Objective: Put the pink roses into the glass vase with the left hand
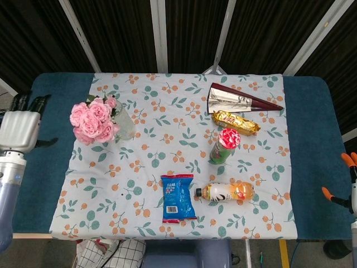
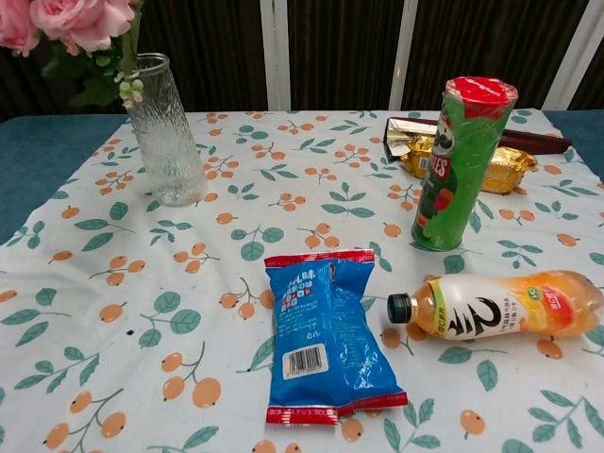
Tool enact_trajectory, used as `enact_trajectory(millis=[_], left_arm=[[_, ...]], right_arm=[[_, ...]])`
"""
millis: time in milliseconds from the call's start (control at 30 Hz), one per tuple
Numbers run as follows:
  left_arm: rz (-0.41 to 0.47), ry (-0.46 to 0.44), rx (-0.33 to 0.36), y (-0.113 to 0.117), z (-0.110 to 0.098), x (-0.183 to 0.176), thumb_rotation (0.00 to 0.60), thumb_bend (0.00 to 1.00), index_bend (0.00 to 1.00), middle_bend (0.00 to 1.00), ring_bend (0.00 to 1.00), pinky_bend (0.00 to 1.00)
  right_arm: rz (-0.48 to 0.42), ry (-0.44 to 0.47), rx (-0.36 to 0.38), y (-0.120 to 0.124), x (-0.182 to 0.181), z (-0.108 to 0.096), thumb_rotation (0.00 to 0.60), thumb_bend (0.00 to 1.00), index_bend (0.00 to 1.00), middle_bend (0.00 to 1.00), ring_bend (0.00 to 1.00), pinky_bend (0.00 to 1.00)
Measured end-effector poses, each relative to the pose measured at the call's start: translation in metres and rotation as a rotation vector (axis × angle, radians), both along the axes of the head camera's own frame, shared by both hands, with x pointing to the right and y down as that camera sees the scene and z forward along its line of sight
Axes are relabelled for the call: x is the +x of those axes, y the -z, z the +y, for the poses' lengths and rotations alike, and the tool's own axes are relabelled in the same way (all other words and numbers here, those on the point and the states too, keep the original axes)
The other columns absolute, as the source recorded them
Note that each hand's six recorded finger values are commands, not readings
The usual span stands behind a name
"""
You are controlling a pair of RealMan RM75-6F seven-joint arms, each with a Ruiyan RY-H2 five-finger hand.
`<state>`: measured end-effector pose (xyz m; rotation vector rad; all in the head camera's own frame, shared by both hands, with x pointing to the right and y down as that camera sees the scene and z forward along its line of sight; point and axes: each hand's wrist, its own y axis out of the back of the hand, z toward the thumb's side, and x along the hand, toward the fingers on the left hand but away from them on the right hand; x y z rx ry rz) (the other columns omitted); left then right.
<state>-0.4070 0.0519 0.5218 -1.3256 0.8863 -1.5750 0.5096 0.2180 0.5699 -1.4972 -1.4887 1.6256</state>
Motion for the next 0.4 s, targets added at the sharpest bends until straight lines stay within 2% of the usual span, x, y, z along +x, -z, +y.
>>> enact_trajectory(millis=[100,233,300,400], left_arm=[[-0.035,0.066,0.008,-0.013,0.030,-0.014,0.600,0.19,0.13,0.16,0.00,0.00],[-0.007,0.120,-0.019,-0.044,0.073,-0.016,0.600,0.19,0.13,0.16,0.00,0.00],[0.009,0.137,-0.023,-0.059,0.090,-0.018,0.600,0.19,0.13,0.16,0.00,0.00],[0.025,0.157,-0.012,-0.074,0.105,-0.028,0.600,0.19,0.13,0.16,0.00,0.00]], right_arm=[[-0.010,0.013,0.002,0.001,-0.005,0.000,0.600,0.24,0.14,0.06,0.15,0.08],[-0.019,0.028,0.007,0.002,-0.010,0.000,0.600,0.24,0.14,0.06,0.15,0.08],[-0.023,0.037,0.009,0.002,-0.013,-0.001,0.600,0.24,0.14,0.06,0.15,0.08],[-0.017,0.048,0.009,0.003,-0.015,-0.001,0.600,0.24,0.14,0.06,0.15,0.08]])
